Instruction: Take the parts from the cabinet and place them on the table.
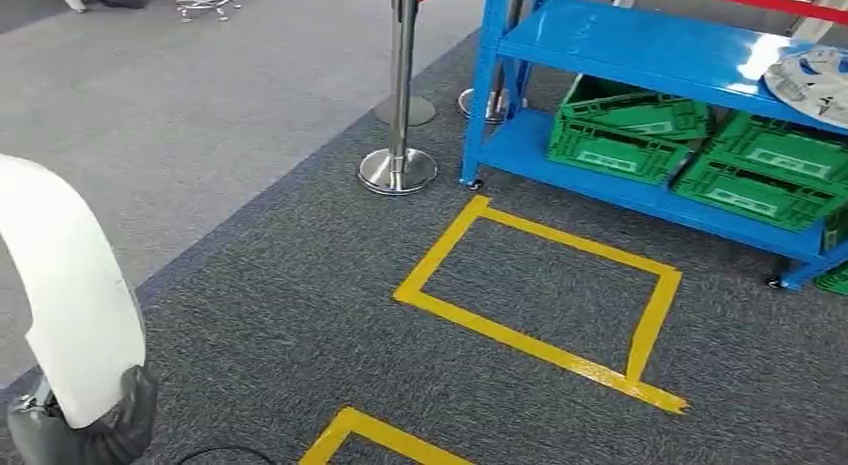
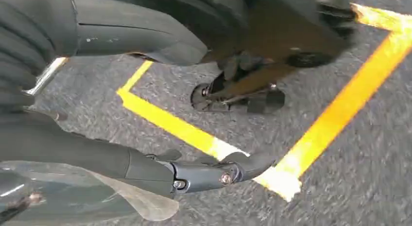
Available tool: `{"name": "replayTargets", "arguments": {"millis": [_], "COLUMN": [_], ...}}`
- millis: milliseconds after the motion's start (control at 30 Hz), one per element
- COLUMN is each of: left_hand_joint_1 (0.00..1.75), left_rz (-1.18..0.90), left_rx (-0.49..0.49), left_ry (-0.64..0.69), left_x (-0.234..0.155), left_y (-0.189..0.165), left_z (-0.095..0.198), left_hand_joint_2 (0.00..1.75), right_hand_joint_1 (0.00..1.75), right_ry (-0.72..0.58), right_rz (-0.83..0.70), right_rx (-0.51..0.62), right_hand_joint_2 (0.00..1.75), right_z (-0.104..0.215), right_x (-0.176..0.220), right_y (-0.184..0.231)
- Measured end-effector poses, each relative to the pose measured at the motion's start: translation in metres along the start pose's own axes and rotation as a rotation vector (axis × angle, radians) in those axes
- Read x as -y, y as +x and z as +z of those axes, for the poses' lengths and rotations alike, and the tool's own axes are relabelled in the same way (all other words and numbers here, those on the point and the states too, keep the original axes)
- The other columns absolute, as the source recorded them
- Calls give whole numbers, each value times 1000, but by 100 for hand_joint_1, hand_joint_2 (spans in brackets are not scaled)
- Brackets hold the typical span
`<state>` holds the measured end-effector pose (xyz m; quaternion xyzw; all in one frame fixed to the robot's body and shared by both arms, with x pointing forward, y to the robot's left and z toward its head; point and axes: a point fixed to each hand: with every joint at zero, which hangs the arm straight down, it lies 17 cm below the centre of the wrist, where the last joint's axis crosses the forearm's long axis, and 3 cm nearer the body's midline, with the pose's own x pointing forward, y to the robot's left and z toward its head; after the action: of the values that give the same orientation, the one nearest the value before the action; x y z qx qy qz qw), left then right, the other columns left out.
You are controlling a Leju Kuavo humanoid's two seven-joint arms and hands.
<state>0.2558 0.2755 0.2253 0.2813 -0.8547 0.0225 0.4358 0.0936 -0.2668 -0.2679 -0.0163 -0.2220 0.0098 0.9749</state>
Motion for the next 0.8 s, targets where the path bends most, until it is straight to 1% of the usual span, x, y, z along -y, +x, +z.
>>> {"name": "replayTargets", "arguments": {"millis": [433, 800], "left_hand_joint_1": [175, 175], "left_rz": [-3, -26], "left_rx": [8, -5], "left_ry": [39, 64], "left_x": [-7, -14], "left_y": [5, 4], "left_z": [-6, -3], "left_hand_joint_2": [175, 175], "right_hand_joint_1": [0, 0], "right_ry": [0, 2], "right_rz": [9, 13], "right_rx": [-1, 0], "right_hand_joint_2": [175, 175], "right_z": [0, -1], "right_x": [-5, -7], "right_y": [-1, 2]}}
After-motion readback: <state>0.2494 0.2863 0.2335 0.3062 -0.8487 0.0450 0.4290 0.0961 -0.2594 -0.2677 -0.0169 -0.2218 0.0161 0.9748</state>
